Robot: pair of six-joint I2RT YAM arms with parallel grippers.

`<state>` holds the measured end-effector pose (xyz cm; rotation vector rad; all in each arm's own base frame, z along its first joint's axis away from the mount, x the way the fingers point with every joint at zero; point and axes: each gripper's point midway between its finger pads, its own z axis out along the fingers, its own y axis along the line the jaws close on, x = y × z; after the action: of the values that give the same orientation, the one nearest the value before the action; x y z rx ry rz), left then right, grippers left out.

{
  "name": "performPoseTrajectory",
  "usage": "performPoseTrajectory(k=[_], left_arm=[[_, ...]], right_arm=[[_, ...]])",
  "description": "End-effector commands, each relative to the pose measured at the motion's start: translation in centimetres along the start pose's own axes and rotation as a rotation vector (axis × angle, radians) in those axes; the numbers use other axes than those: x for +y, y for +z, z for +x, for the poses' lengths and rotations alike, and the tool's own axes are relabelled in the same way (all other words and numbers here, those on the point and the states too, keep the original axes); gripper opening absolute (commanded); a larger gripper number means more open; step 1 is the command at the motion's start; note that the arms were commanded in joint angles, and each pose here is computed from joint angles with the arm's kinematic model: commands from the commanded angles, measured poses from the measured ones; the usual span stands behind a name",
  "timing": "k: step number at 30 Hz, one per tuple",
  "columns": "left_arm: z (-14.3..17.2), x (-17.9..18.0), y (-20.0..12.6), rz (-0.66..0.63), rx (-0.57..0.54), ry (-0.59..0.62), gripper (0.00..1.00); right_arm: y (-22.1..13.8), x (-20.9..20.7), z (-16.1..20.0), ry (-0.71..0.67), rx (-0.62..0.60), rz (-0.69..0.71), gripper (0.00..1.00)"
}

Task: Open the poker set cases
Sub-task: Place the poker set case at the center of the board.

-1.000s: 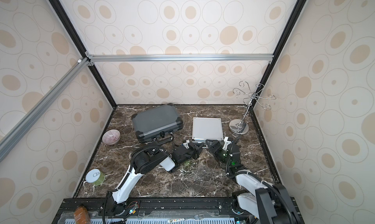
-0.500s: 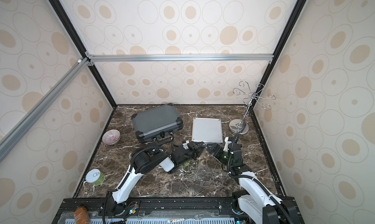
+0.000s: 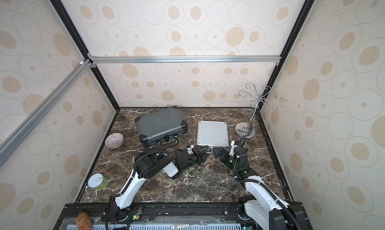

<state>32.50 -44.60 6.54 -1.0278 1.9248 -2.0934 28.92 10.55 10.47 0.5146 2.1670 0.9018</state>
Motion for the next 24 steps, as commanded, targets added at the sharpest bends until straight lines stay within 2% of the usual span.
performPoseTrajectory(k=[1,9,17,24], left_arm=[[0.2,1.0,-0.6,-0.048,0.008,-0.047,0.58],[0.5,1.7,-1.7,-0.087,0.019,-0.020,0.66],[0.5,1.8,-1.7,-0.146,0.015,0.055,0.69],[0.3,2.1,-1.9,-0.209,0.007,0.107,0.82]], right_arm=[[0.1,-0.3,-0.1,-0.011,-0.006,0.014,0.98],[0.2,-0.1,-0.2,-0.077,0.032,0.040,0.98],[0.4,0.3,-0.3,-0.080,0.030,0.016,0.98],[0.4,0.1,-0.2,-0.081,0.027,0.019,0.97]])
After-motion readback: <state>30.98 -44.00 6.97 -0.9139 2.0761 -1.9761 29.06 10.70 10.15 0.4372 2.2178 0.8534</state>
